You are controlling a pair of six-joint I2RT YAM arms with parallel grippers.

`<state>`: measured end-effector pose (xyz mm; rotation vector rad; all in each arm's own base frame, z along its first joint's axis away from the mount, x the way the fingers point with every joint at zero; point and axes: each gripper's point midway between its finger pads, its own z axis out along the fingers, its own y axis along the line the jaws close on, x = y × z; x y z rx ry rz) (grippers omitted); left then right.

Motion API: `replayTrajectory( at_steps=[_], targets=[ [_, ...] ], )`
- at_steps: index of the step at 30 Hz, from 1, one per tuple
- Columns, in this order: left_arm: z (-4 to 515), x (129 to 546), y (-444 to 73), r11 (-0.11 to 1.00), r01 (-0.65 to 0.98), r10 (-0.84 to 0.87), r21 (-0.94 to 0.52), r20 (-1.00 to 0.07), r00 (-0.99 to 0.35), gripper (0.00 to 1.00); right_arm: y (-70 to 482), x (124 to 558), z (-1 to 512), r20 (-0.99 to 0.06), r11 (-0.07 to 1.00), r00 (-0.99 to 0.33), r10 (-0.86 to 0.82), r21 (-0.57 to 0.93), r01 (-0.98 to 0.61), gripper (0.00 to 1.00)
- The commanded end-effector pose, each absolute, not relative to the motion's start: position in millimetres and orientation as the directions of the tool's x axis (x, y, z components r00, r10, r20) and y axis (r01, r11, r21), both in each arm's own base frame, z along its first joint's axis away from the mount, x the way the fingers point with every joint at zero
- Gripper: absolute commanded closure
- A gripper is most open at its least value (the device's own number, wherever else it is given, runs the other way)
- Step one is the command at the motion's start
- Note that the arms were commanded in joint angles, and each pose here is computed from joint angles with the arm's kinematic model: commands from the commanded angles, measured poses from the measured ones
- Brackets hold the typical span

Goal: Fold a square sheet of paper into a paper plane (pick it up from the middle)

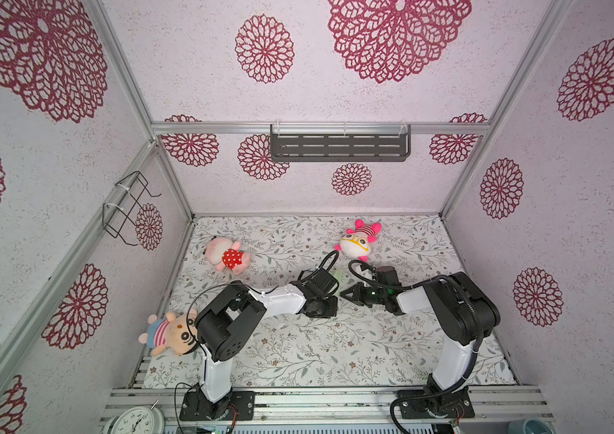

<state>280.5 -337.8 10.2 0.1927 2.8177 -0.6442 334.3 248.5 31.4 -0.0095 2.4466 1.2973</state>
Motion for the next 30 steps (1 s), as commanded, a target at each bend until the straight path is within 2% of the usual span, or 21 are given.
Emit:
replayTrajectory(
  at_steps=[1,5,10,20,30],
  targets=[
    [-36.8,247.2,-302.3,0.952,0.14,0.107,-0.271,-0.13,-0.986,1.0,260.9,334.3,67.9,-0.449,0.534,-0.885,0.123,0.782,-0.323,0.95],
    [-36.1,247.9,-301.9,0.953,0.139,0.107,-0.27,-0.131,-0.986,1.0,272.1,330.3,61.9,-0.437,0.528,-0.894,0.097,0.784,-0.326,0.95],
    [-36.8,246.3,-299.4,0.955,0.133,0.102,-0.266,-0.129,-0.986,1.0,278.6,345.2,57.1,-0.406,0.519,-0.904,0.136,0.806,-0.284,0.95],
    [-39.6,243.3,-299.3,0.953,0.129,0.1,-0.274,-0.118,-0.988,1.0,271.5,375.9,42.9,-0.407,0.604,-0.894,0.189,0.766,-0.221,0.95],
    [-42.8,240.6,-297.4,0.955,0.121,0.095,-0.271,-0.108,-0.99,1.0,256.9,382.9,36.5,-0.416,0.649,-0.885,0.208,0.736,-0.193,0.95]
  ],
)
